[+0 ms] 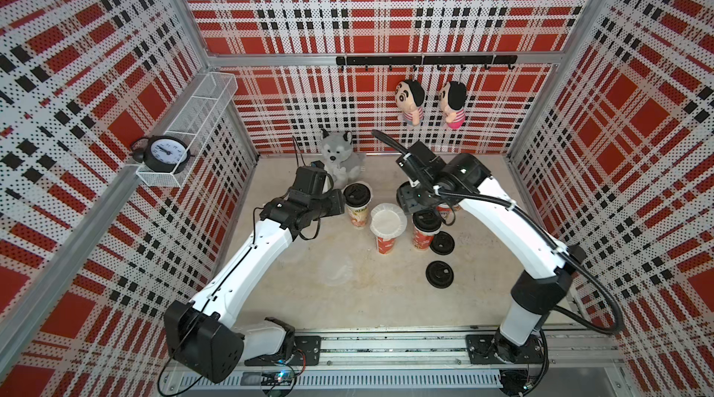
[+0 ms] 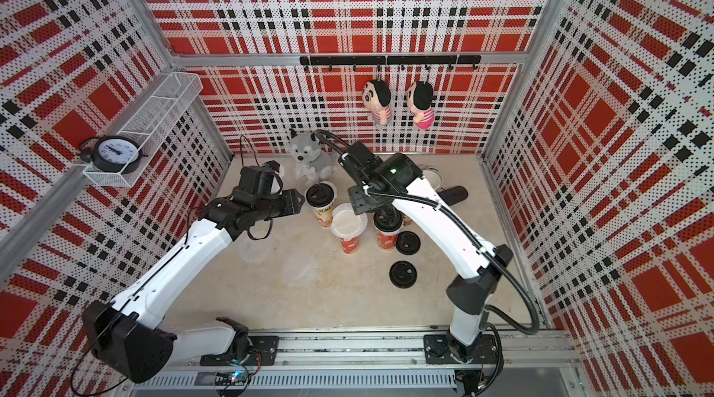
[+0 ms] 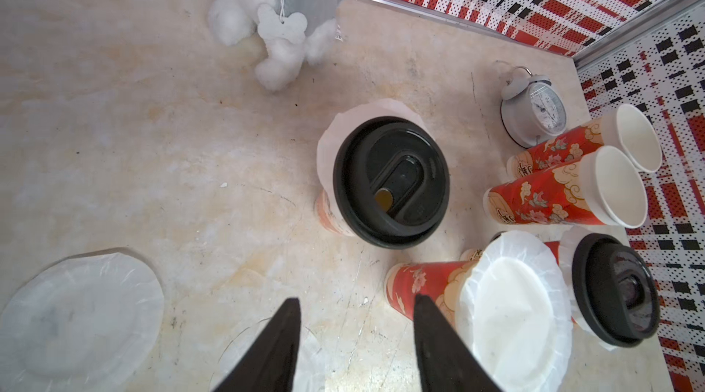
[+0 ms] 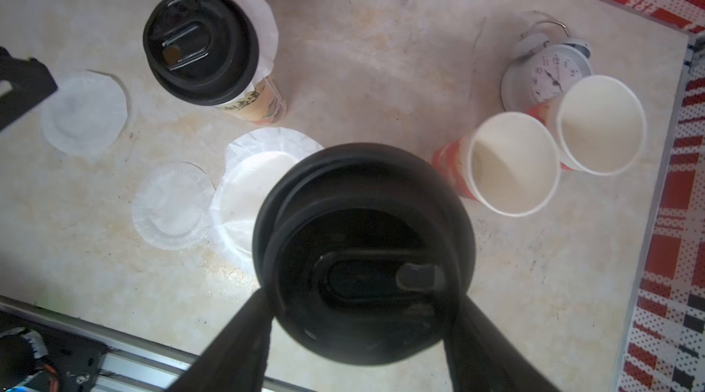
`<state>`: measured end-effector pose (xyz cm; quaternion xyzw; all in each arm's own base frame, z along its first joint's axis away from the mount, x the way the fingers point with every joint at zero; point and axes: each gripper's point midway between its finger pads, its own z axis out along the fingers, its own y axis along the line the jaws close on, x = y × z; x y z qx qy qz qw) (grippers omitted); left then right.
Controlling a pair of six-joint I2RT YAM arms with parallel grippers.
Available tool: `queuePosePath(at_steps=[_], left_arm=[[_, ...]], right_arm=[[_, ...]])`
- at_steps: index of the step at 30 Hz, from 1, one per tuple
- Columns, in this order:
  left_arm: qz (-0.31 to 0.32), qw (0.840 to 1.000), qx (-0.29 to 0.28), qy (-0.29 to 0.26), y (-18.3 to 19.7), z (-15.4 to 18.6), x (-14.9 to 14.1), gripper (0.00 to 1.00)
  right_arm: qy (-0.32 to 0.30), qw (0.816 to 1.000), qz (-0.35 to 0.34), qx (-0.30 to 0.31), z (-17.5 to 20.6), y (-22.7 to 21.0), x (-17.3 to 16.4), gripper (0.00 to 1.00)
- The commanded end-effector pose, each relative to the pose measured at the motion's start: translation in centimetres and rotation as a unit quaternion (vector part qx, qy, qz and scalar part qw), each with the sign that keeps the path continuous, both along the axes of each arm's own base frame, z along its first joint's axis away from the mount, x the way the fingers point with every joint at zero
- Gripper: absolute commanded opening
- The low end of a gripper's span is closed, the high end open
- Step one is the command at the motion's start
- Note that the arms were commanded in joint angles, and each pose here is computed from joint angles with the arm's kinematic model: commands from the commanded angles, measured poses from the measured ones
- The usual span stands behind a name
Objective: Put the leak-proof paper on the milk tea cups
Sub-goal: Place the cup lid on the cup.
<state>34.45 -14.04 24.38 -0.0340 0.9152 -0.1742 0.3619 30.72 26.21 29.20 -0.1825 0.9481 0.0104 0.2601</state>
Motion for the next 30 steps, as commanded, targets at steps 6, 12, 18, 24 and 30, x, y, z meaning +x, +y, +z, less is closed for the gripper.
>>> queuePosePath(at_steps=[6,12,18,24,30], left_arm=[[-0.003,1.0,0.0,-0.008,1.1,0.4,-0.4,0.51],[-0.004,1.0,0.0,-0.006,1.2,0.2,-0.5,0.51],[-0.004,1.0,0.0,-0.004,1.3,0.1,-0.6,0.51],[-0.004,1.0,0.0,-0.003,1.3,0.0,-0.6,0.51],[-0.004,1.0,0.001,-0.002,1.3,-0.1,-0.5,0.51]], right_arm=[[0.052,0.995,0.078,-0.044,-3.6,4.4,-1.3,0.69],[0.074,0.992,0.088,-0.059,-5.6,5.2,-1.3,0.68],[0.079,0.991,0.089,-0.061,-6.4,5.3,-1.4,0.68],[0.092,0.99,0.092,-0.057,-7.4,5.6,-1.7,0.68],[0.097,0.989,0.094,-0.056,-7.7,5.9,-1.7,0.68]])
